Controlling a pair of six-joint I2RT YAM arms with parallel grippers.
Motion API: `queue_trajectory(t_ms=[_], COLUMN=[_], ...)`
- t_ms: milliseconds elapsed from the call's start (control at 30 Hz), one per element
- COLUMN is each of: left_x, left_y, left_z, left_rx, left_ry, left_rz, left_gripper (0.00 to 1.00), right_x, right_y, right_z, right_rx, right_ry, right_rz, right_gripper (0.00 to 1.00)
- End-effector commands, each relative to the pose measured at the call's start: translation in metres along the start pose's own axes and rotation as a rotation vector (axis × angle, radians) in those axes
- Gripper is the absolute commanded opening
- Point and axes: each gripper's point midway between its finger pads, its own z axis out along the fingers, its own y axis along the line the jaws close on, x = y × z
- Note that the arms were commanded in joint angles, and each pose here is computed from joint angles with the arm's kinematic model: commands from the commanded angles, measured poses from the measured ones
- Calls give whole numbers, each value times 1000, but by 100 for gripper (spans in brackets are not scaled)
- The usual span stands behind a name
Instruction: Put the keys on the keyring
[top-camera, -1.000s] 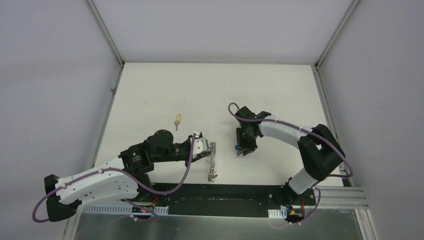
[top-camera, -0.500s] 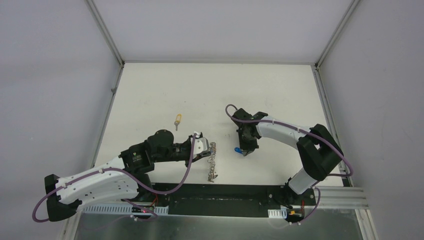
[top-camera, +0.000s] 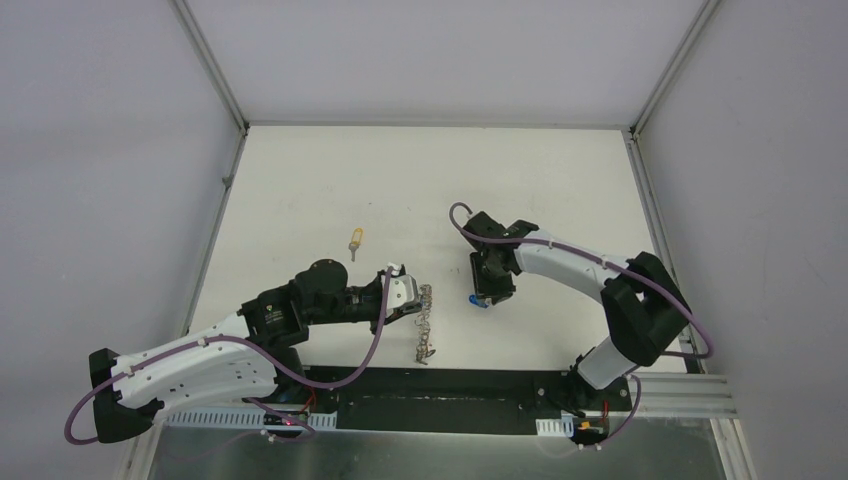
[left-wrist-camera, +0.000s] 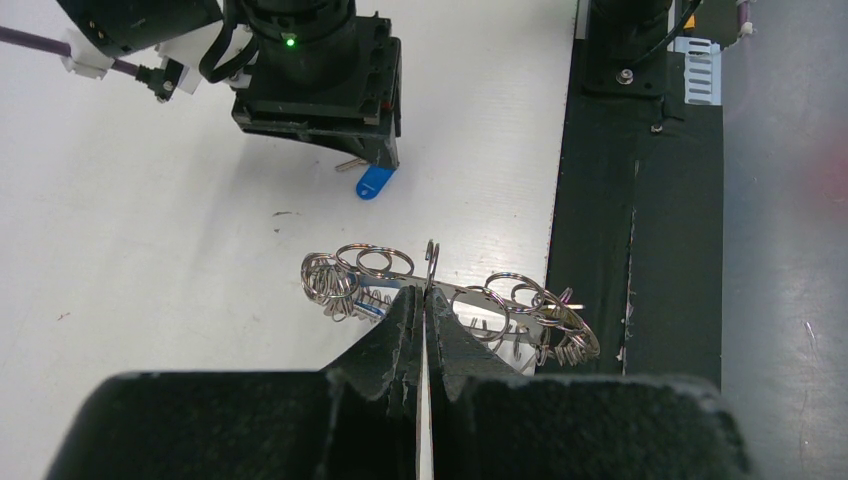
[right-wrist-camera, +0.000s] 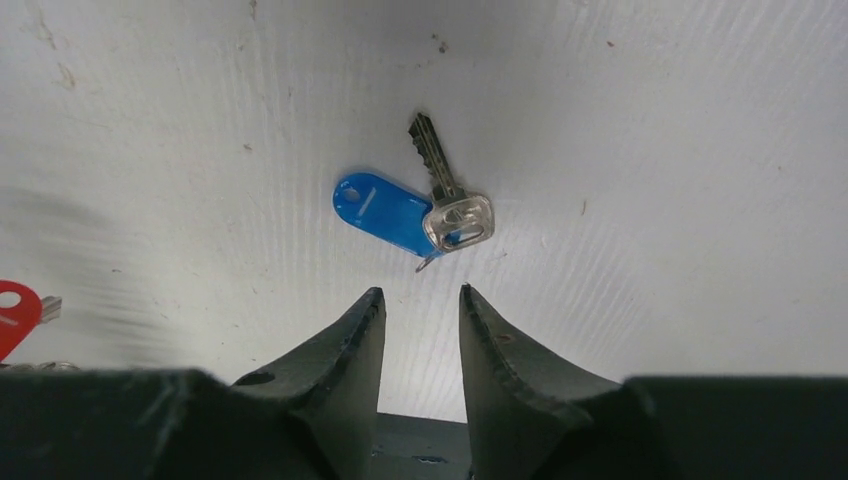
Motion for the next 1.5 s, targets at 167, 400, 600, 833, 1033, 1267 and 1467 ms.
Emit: queue_trajectory(t_ms=[167, 400, 600, 833, 1033, 1267, 1467], left_x=[-19, -18, -20, -21, -22, -24, -21], left_y=[0, 0, 1, 1, 2, 8, 22], left_z=[-1, 0, 0, -1, 2, 10, 18], left_rx=[7, 7, 5, 5, 8, -17, -96], left_ry=[-72, -68, -71, -68, -60, -39, 0], left_rz=[13, 15, 21, 26, 20, -14, -88], left_gripper=[0, 0, 0, 0, 0, 0, 0], right_x=[-9, -11, -15, -25, -30, -41, -40], right_y=[1, -3, -8, 0, 32, 50, 56], right_z=[6, -6, -20, -49, -90, -144, -161], right_rx=[77, 91, 92, -12, -255, -380, -447], right_ry=[-3, -42, -82, -196, -324, -456, -502], right_rz=[-27, -41, -69, -174, -346, -390, -466], right_gripper=[23, 0, 0, 0, 0, 0, 0])
